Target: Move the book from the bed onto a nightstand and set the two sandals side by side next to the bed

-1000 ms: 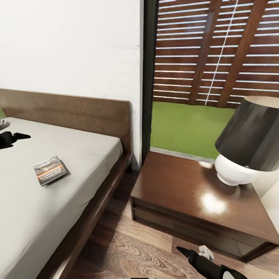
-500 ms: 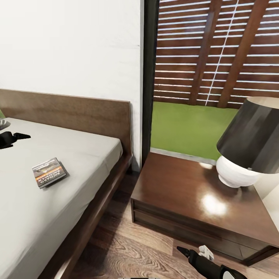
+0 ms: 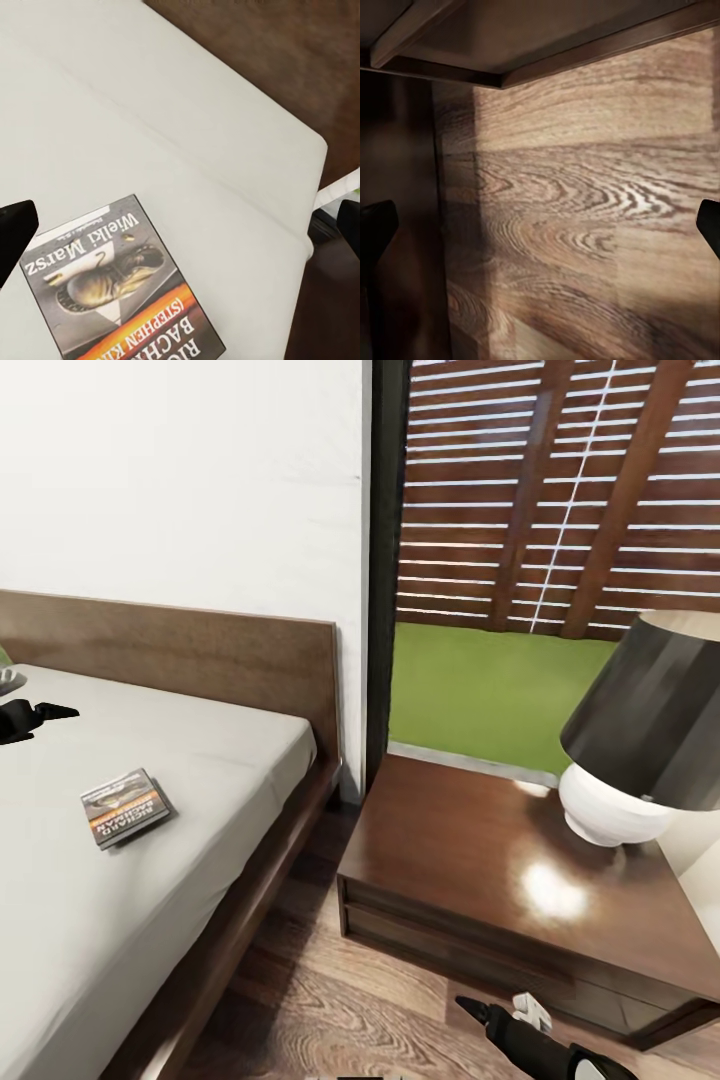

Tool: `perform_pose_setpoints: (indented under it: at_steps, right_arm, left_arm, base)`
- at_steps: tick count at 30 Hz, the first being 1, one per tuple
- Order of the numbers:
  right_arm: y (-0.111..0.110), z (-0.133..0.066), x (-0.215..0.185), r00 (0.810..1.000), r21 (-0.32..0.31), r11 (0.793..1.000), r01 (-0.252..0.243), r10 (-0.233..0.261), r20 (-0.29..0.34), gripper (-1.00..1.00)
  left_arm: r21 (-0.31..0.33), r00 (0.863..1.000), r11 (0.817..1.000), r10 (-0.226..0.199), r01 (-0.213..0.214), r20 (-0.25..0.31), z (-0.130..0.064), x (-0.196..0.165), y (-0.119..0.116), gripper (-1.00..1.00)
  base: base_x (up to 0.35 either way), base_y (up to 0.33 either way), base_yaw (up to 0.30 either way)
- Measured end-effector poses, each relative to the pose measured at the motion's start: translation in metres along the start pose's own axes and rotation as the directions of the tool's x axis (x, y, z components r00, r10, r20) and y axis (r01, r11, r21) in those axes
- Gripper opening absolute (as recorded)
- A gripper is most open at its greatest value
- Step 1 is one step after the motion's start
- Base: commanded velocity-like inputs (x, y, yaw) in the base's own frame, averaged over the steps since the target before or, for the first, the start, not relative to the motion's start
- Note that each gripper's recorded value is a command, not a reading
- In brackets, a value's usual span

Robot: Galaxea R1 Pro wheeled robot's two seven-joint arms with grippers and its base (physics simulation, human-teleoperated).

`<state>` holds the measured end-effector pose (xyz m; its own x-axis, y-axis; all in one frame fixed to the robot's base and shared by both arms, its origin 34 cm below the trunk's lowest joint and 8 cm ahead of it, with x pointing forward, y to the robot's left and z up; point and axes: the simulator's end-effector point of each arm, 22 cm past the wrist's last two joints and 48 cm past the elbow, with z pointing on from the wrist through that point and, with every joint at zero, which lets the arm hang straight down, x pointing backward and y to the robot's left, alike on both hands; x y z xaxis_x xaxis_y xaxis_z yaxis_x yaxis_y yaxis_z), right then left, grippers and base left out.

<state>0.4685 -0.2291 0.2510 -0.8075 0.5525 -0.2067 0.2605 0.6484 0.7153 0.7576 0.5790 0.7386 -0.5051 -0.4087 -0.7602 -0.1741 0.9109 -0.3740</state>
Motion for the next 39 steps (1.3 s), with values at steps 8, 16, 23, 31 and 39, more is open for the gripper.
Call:
perform_pose_setpoints:
  at_steps: [8, 16, 23, 31, 39]
  right_arm:
    - [0.0002, 0.0, 0.0, 1.0, -0.001, 1.0, 0.0, 0.0, 0.0, 1.0]
    - [0.0, 0.0, 0.0, 1.0, 0.0, 1.0, 0.0, 0.0, 0.0, 1.0]
    - [-0.0001, 0.0, 0.0, 1.0, 0.001, 1.0, 0.0, 0.0, 0.0, 1.0]
    - [-0.0002, 0.0, 0.0001, 1.0, 0.0, 1.0, 0.0, 0.0, 0.0, 1.0]
    - [0.0005, 0.0003, 0.0007, 1.0, -0.001, 1.0, -0.001, 0.001, -0.002, 1.0]
  left_arm:
    - [0.0, 1.0, 1.0, 0.0, 0.0, 0.0, -0.0001, 0.0, -0.0001, 1.0]
    - [0.0, 1.0, 1.0, 0.0, 0.0, 0.0, -0.0001, -0.0001, 0.0, 1.0]
    - [-0.002, 1.0, 1.0, 0.0, 0.0, 0.002, -0.0004, -0.0005, 0.0007, 1.0]
    - [-0.003, 1.0, 1.0, 0.001, -0.001, 0.002, -0.0005, -0.0006, 0.001, 1.0]
    - [-0.004, 1.0, 1.0, -0.001, 0.001, 0.0, 0.0002, 0.0003, 0.0016, 1.0]
  base:
    - [0.087, 0.0, 0.0]
    - [0.117, 0.041, 0.0]
    - [0.093, 0.042, 0.0]
    - [0.041, 0.007, 0.0]
    - [0.005, 0.001, 0.0]
